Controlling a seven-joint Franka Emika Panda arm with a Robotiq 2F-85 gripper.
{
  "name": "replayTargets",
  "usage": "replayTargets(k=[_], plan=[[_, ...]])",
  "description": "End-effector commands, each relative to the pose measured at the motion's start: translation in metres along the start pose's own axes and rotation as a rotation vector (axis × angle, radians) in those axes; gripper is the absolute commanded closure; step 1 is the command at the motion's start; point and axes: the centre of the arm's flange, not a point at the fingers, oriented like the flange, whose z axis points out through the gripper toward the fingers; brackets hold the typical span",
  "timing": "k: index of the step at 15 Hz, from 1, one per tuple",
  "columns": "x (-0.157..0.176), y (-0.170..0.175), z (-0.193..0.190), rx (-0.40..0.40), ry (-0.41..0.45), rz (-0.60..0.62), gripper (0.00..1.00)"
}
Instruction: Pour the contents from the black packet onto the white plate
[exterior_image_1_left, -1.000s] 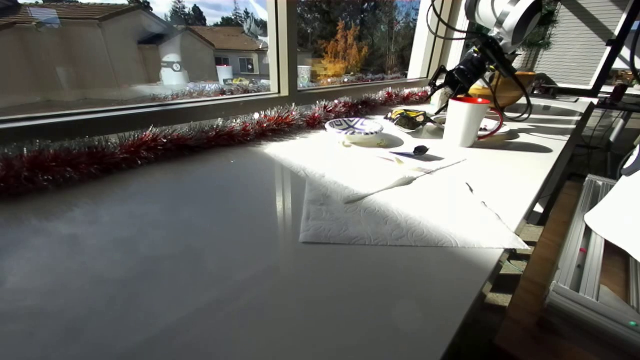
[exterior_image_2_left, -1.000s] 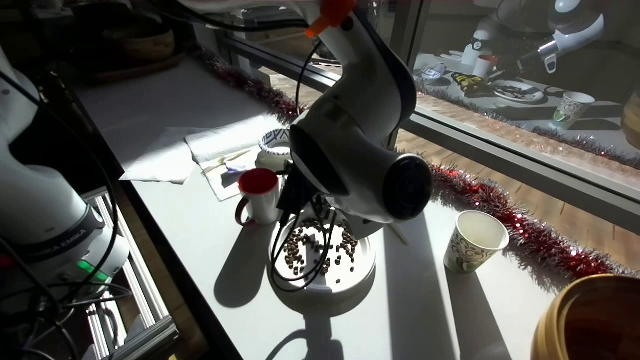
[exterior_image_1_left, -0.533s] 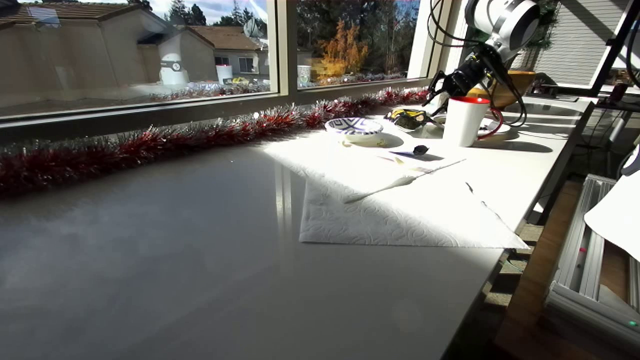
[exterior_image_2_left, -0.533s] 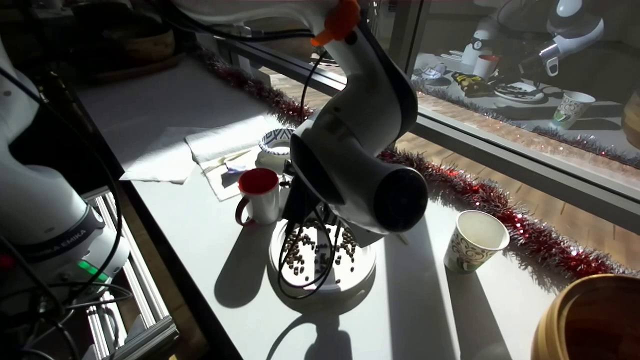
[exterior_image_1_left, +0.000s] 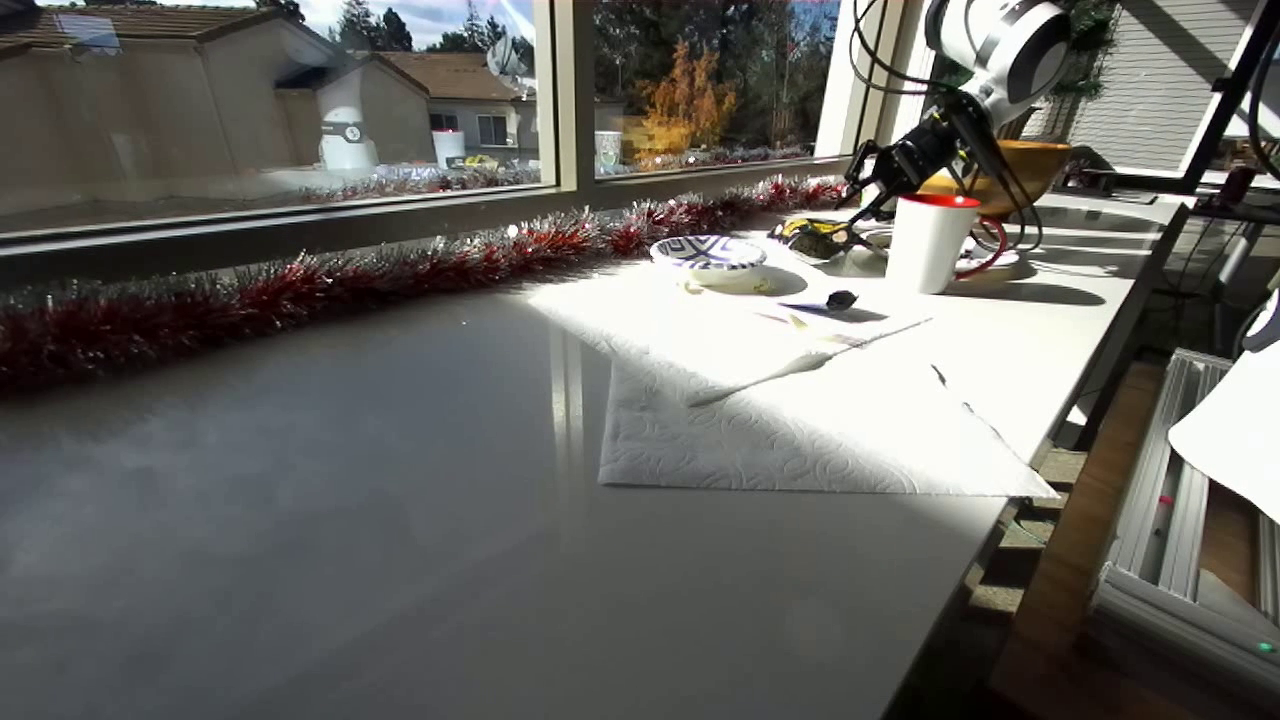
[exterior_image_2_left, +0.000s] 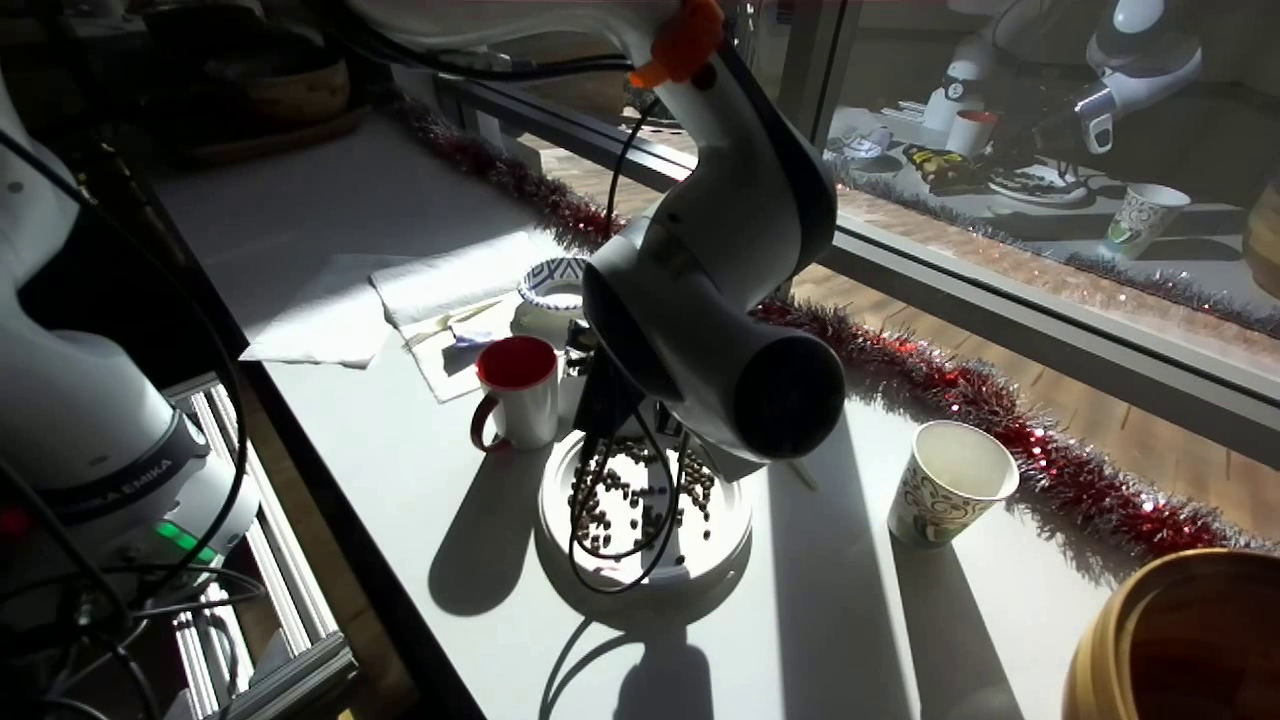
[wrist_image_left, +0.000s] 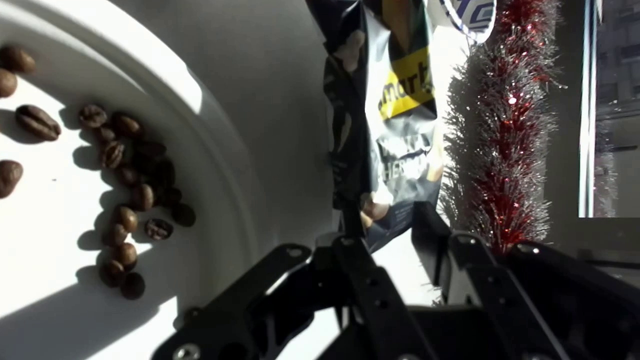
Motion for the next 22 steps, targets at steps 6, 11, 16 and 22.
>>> replayTargets(k=[6,11,16,22], plan=[[0.004,0.004,0.002,-0.009,0.013,-0.007,0.55],[0.007,0.005,0.007,-0.011,0.012,-0.001,0.59],[0.012,0.006,0.017,-0.018,0.006,0.003,0.68],[0.012,0.002,0.018,-0.018,0.008,-0.01,0.96]])
